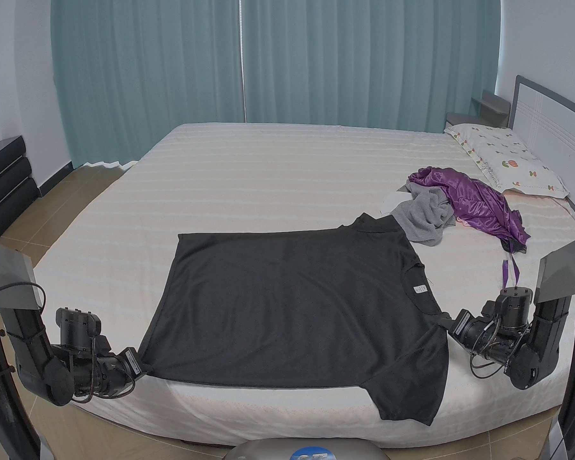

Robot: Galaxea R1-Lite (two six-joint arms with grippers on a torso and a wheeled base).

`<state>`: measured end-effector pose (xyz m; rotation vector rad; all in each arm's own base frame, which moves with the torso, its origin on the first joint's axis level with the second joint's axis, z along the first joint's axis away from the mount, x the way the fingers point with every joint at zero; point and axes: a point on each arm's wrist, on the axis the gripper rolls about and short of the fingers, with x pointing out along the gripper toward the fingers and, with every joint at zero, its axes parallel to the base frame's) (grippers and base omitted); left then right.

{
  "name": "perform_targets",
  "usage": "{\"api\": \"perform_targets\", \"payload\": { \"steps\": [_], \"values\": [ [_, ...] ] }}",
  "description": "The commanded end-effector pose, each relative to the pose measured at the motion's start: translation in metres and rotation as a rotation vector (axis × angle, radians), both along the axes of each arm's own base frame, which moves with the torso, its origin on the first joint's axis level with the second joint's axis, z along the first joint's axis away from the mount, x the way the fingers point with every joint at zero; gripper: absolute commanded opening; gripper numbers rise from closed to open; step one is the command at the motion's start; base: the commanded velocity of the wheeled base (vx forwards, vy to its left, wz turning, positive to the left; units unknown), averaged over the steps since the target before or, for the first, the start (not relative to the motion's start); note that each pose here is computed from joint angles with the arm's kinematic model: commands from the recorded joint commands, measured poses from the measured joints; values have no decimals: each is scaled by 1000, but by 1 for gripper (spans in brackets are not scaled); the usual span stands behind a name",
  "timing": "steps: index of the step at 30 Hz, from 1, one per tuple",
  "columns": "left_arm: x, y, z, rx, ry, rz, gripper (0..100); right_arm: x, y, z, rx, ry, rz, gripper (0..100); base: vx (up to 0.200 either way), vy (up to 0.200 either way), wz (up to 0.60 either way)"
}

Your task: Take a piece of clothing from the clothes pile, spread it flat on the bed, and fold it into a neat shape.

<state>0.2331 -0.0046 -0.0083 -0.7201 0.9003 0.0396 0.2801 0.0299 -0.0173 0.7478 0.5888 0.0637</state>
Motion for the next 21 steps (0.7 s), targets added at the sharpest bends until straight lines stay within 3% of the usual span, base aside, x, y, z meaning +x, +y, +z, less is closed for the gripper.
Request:
{"api": "perform_targets", "payload": {
  "steps": [1, 14, 15, 21],
  "values": [
    [-1, 0, 0, -1, 1, 1, 0, 21, 3, 1, -1, -28, 10, 0, 0, 0, 0],
    [-1, 0, -1, -2, 7, 0, 0, 35, -1, -5, 17, -42, 35, 0, 0, 0, 0],
    [-1, 0, -2, -2, 10, 0, 0, 35, -1, -4, 17, -48, 33, 100, 0, 0, 0],
    [-1, 0, -4, -2, 17, 0, 0, 21, -15, 11, 32, -56, 24, 100, 0, 0, 0]
  ]
}}
